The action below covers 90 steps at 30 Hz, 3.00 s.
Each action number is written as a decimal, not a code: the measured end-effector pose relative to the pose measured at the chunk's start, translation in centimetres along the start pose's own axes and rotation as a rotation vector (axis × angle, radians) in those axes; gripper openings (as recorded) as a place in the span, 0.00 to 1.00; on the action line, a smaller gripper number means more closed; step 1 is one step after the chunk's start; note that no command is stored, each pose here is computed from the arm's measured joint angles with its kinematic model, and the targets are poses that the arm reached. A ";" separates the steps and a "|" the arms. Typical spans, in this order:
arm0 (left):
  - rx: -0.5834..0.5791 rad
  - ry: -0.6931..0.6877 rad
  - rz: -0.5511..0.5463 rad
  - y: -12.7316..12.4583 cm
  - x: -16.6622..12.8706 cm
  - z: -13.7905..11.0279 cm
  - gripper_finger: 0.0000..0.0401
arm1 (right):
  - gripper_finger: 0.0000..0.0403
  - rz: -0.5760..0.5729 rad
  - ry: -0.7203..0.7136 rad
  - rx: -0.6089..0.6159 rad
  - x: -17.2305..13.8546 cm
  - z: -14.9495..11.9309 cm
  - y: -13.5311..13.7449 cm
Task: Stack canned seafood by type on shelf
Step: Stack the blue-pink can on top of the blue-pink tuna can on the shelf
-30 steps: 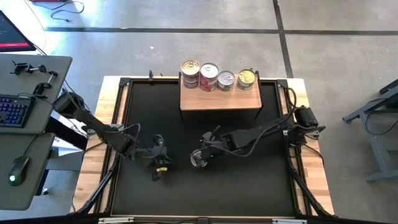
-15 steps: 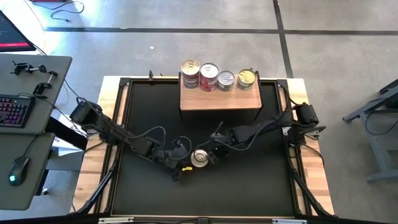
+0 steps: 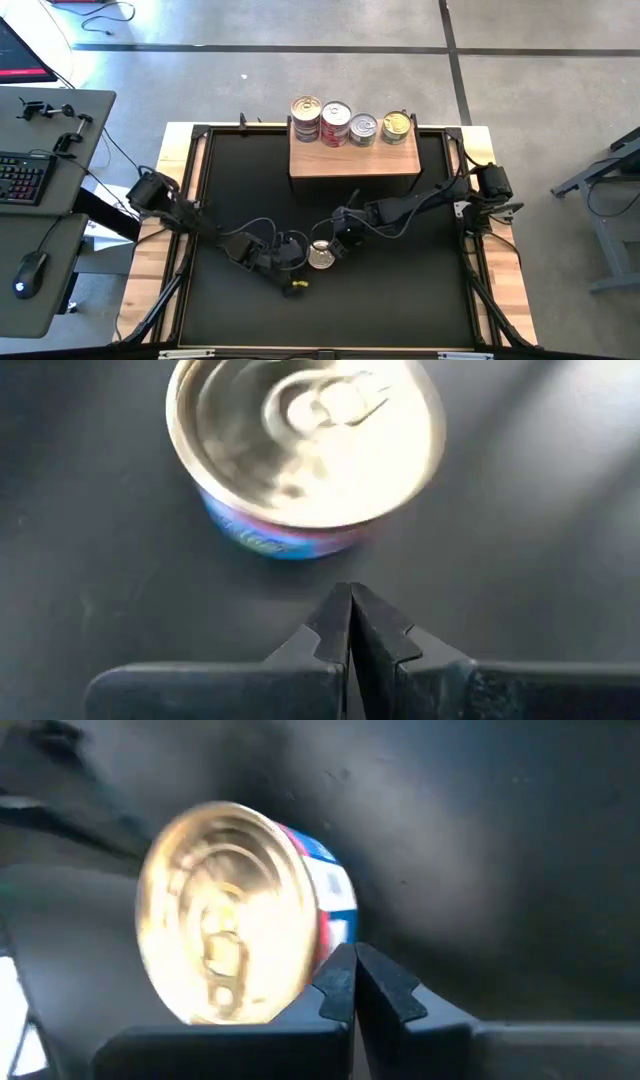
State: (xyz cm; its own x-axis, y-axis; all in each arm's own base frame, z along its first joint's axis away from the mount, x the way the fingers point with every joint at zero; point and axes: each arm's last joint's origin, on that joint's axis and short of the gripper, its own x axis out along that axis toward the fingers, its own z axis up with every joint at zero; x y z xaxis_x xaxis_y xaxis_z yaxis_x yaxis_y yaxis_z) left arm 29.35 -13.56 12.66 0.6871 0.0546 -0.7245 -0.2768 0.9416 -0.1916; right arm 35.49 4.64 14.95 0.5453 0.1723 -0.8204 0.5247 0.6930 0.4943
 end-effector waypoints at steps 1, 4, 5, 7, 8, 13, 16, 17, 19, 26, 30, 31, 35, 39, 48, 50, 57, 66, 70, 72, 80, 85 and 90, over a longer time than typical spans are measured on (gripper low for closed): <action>-0.002 0.008 0.010 0.3 0.3 -0.1 0.00 | 0.00 0.008 -0.008 0.006 0.0 0.1 0.1; -0.030 -0.003 0.025 1.0 1.1 0.4 0.00 | 0.00 -0.015 -0.013 0.024 0.1 0.0 0.0; -0.031 -0.001 0.036 1.3 1.3 0.5 0.00 | 0.00 -0.020 -0.011 0.030 0.3 0.0 -0.1; -0.020 -0.005 0.044 1.7 1.6 0.8 0.00 | 0.00 -0.038 0.000 0.056 0.7 -0.1 -0.4; -0.007 -0.004 0.047 1.8 1.6 0.9 0.00 | 0.00 -0.039 -0.002 0.072 1.0 -0.1 -0.6; 0.038 0.036 0.010 2.5 2.4 1.1 0.00 | 0.00 0.004 -0.042 0.134 1.1 0.3 -0.2; 0.028 0.053 0.004 2.8 2.9 1.0 0.00 | 0.00 0.011 -0.041 0.149 0.8 0.3 0.3; 0.028 0.057 0.007 2.9 3.1 1.0 0.00 | 0.00 0.012 -0.040 0.147 0.7 0.4 0.6; 0.027 0.070 0.007 3.1 3.3 0.8 0.00 | 0.00 0.008 -0.041 0.144 0.4 0.7 1.2; 0.038 0.069 0.016 3.1 3.3 0.8 0.00 | 0.00 0.036 -0.054 0.085 -1.6 2.5 4.3; 0.034 0.055 0.034 3.3 3.4 0.9 0.00 | 0.00 0.075 -0.073 0.049 -2.6 3.4 5.7; 0.032 0.052 0.036 3.4 3.5 1.0 0.00 | 0.00 0.082 -0.079 0.043 -2.7 3.6 6.0; 0.054 0.049 0.043 3.7 3.5 1.3 0.00 | 0.00 0.041 -0.066 -0.010 -3.6 4.0 6.5; 0.080 0.099 0.083 4.1 2.4 1.4 0.00 | 0.00 -0.117 -0.025 -0.111 -4.9 3.8 6.5; 0.000 0.101 0.178 5.8 -3.4 -0.3 0.00 | 0.04 -0.098 -0.068 -0.595 -8.6 5.4 8.9; -0.079 0.084 0.177 6.2 -4.4 -1.1 0.00 | 0.12 -0.063 -0.071 -0.712 -8.7 6.0 9.4; -0.239 -0.008 0.079 5.4 -7.1 -2.3 0.00 | 0.58 -0.092 0.021 -0.873 -7.8 6.0 9.1; -0.227 -0.076 0.032 4.6 -7.7 -2.0 0.00 | 0.87 -0.179 0.264 -1.079 -7.1 2.9 8.3; -0.169 -0.170 -0.030 3.7 -8.5 -1.2 0.00 | 0.88 -0.206 0.328 -1.105 -4.4 2.4 7.7; -0.152 -0.196 -0.059 3.4 -9.2 -0.6 0.00 | 0.88 -0.219 0.358 -1.096 -3.5 2.3 7.4; -0.172 -0.241 -0.100 3.6 -11.0 0.0 0.00 | 0.80 -0.235 0.335 -1.106 -1.8 2.6 7.3; -0.185 -0.269 -0.134 3.5 -11.7 0.3 0.00 | 0.71 -0.239 0.349 -1.089 -0.8 2.5 7.1; -0.161 -0.292 -0.189 3.0 -12.8 0.3 0.00 | 0.54 -0.245 0.331 -0.993 -0.8 2.5 7.1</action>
State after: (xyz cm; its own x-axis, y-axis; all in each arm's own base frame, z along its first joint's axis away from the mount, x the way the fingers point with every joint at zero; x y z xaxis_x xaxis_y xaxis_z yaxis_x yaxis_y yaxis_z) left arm 19.88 -11.38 21.57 0.8920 -0.0006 -0.4521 -0.2131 0.8814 -0.4216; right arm 40.43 7.69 19.88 0.2154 0.0294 -0.9761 -0.2512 0.9676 -0.0263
